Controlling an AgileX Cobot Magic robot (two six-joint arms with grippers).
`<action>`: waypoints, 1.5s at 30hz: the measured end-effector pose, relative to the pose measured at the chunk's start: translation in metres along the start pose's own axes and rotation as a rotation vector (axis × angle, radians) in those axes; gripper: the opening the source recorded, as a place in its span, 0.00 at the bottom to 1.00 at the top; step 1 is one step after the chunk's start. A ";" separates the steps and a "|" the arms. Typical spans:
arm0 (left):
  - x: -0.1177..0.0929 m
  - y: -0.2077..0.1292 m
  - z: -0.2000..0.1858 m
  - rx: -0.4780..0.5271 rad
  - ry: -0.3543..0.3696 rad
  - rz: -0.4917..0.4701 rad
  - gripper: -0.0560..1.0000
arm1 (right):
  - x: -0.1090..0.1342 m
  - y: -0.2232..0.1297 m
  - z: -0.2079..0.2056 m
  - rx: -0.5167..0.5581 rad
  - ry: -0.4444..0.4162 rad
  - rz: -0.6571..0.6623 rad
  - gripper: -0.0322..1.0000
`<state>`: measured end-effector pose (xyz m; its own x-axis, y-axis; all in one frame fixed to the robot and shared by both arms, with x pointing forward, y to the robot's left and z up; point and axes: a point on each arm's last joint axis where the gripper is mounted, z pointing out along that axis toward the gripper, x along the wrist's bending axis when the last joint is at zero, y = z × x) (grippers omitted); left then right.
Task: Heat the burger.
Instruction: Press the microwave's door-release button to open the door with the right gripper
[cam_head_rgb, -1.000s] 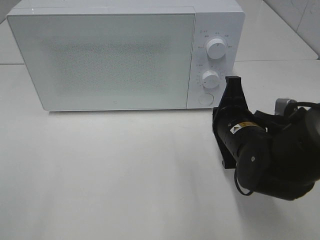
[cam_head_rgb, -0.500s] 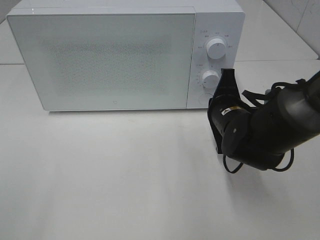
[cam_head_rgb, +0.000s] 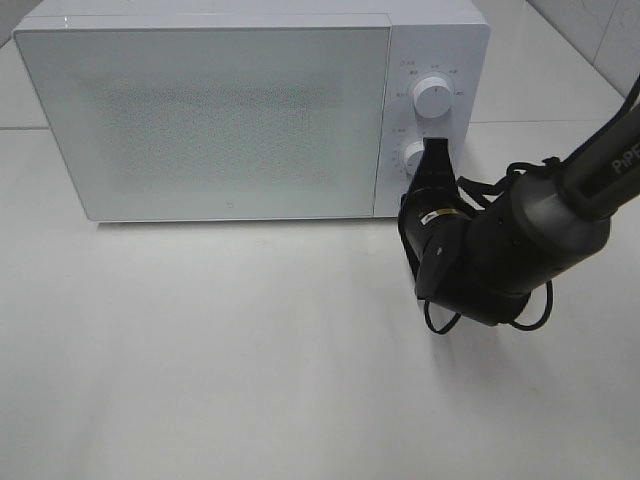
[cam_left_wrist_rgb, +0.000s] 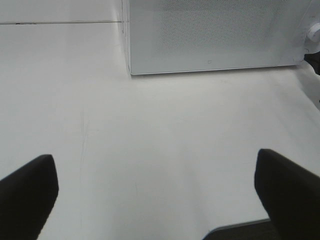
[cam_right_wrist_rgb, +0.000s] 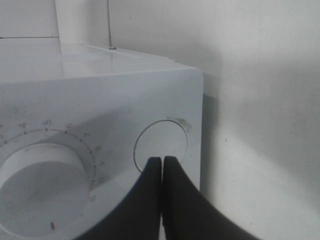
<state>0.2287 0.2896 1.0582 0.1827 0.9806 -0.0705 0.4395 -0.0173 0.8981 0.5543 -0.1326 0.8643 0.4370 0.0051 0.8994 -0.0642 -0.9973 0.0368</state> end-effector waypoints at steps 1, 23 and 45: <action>0.000 0.000 0.000 0.000 0.000 0.000 0.99 | 0.000 0.000 0.001 -0.001 0.001 0.001 0.04; 0.000 0.000 0.000 0.000 0.000 0.000 0.99 | -0.003 0.002 0.022 0.002 -0.033 0.009 0.04; 0.000 0.000 0.000 0.000 0.000 0.000 0.99 | 0.002 -0.002 0.028 -0.026 0.017 0.042 0.04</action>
<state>0.2287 0.2896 1.0582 0.1827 0.9806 -0.0705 0.4395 -0.0173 0.8981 0.5810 -0.1327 0.8541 0.4186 -0.0350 0.9075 -0.1052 -0.9944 0.0102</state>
